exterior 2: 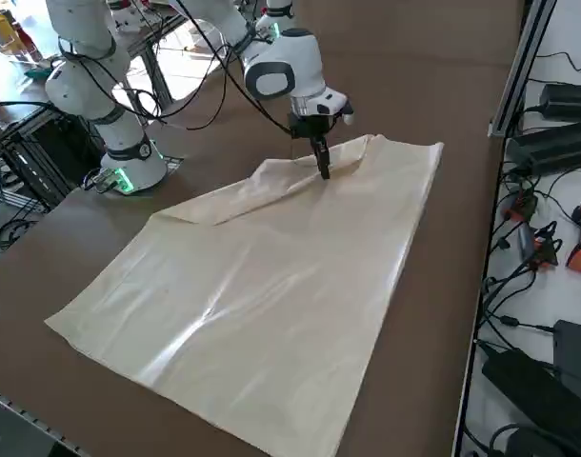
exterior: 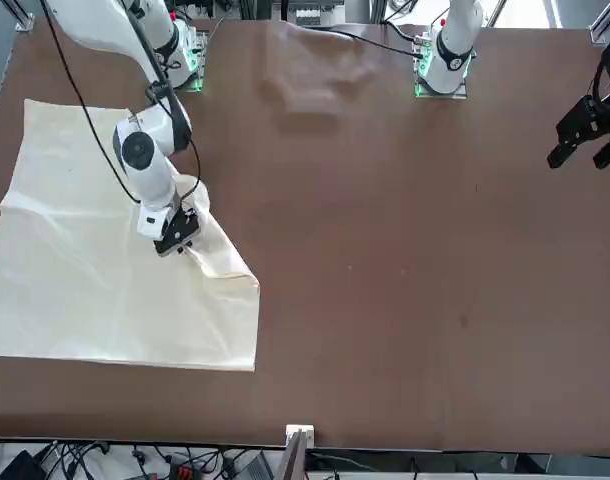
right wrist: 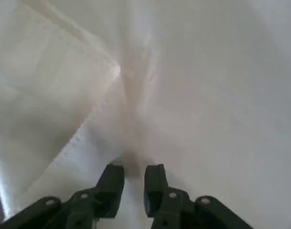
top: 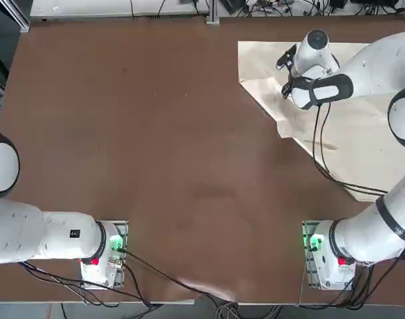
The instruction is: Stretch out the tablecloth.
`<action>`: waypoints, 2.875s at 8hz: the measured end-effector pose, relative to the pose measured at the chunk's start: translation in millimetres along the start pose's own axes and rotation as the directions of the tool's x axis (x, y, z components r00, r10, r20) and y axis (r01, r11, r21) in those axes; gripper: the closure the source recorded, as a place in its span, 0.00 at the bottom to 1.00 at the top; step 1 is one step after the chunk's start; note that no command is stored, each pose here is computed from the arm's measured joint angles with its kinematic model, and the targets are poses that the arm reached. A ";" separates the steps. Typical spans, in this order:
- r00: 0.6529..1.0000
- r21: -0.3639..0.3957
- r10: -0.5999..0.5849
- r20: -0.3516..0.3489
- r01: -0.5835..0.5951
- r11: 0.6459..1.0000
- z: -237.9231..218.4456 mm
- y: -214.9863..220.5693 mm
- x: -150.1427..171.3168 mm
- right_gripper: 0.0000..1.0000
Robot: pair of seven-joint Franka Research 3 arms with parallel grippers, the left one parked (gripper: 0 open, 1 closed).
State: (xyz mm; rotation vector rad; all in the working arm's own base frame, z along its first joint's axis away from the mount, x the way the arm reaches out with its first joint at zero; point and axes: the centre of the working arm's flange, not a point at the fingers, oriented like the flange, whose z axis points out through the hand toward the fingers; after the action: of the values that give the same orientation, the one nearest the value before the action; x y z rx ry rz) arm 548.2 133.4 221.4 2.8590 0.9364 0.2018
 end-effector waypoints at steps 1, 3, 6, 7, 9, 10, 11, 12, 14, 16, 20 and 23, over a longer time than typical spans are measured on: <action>1.000 -0.001 -0.015 0.000 0.015 1.000 6.2 12.8 2.5 0.69; 1.000 -0.007 -0.013 -0.009 0.013 1.000 8.4 26.0 7.4 0.61; 0.997 0.003 0.049 0.056 -0.049 0.999 -9.9 11.6 15.9 0.22; 0.987 0.001 0.116 0.106 -0.117 0.993 -32.2 -14.1 23.8 0.10; 0.963 -0.021 0.214 0.166 -0.214 0.977 -73.0 -92.0 33.5 0.00; 0.949 -0.036 0.256 0.186 -0.254 0.967 -75.0 -129.4 26.5 0.00; 0.927 -0.059 0.311 0.212 -0.305 0.950 -66.2 -161.1 13.5 0.00; 0.896 -0.090 0.377 0.235 -0.366 0.926 -55.7 -182.4 -0.6 0.00; 0.829 -0.145 0.496 0.259 -0.474 0.868 -40.6 -194.9 -20.8 0.00; 0.797 -0.178 0.538 0.276 -0.507 0.843 -26.9 -189.3 -31.4 0.00; 0.797 -0.211 0.539 0.272 -0.497 0.841 3.9 -154.2 -40.4 0.00; 0.798 -0.197 0.539 0.268 -0.503 0.842 23.0 -139.1 -44.4 0.00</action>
State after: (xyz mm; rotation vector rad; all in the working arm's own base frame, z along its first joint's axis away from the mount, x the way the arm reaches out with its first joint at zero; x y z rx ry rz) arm 436.1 216.5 172.6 2.8451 0.0547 -0.1482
